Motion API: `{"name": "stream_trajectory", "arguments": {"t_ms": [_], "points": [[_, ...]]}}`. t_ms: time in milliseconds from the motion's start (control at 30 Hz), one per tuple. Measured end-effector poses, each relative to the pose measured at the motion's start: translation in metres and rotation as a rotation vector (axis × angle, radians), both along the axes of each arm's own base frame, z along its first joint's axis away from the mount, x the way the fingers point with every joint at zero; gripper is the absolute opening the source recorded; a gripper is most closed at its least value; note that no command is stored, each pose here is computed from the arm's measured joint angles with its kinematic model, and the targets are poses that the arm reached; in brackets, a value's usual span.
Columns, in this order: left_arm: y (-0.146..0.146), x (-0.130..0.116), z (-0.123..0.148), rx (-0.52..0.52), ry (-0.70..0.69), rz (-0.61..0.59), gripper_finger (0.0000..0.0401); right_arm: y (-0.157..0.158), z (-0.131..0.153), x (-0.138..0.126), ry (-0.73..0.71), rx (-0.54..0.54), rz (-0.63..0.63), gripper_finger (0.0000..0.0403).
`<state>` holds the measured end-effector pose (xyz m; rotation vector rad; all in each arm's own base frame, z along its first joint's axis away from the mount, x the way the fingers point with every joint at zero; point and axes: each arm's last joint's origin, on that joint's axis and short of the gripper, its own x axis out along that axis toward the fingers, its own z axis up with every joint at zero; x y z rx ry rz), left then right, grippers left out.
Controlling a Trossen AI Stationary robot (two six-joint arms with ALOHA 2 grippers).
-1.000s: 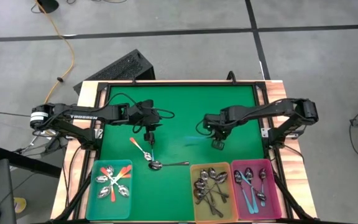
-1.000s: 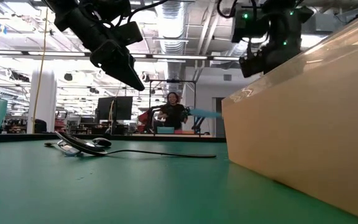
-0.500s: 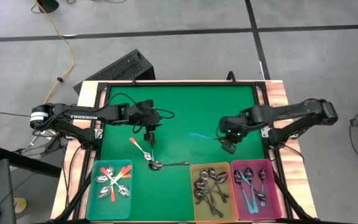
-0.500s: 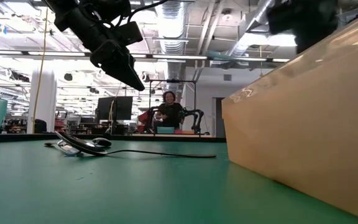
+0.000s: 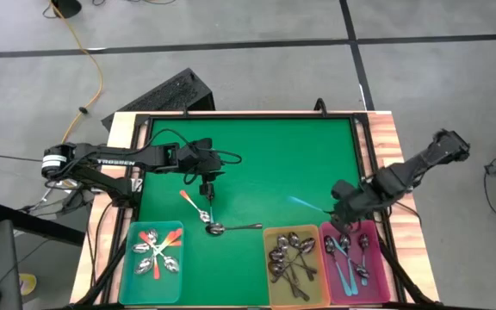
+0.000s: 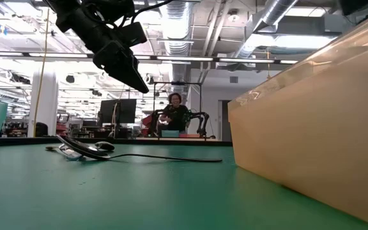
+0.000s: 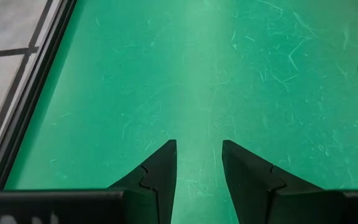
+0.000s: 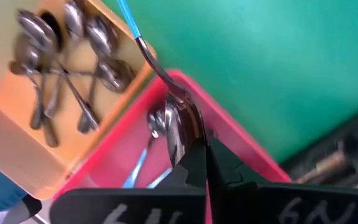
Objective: Sort silverware by color (type)
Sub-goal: Put the blue spoon into the pink bin
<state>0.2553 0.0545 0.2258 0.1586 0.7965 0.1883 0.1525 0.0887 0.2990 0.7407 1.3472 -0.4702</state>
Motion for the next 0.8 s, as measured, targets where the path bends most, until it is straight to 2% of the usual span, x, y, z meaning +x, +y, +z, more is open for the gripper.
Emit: {"name": "stream_trajectory", "arguments": {"t_ms": [333, 533, 633, 800], "points": [[0.000, 0.000, 0.000, 0.005, 0.002, -0.005, 0.0114, 0.032, -0.002, -0.035, 0.120, 0.002, -0.160, 0.0007], [0.000, 0.000, 0.000, 0.005, 0.002, -0.005, 0.0114, 0.045, -0.002, -0.050, 0.140, 0.011, -0.215, 0.0007], [0.000, 0.000, 0.000, 0.005, 0.002, -0.005, 0.0114, 0.049, -0.002, -0.056, 0.140, 0.009, -0.183, 0.0007], [0.000, 0.000, 0.000, 0.001, 0.001, -0.001, 0.0114, 0.055, -0.006, -0.060, 0.139, -0.023, -0.047, 0.0007]]}}
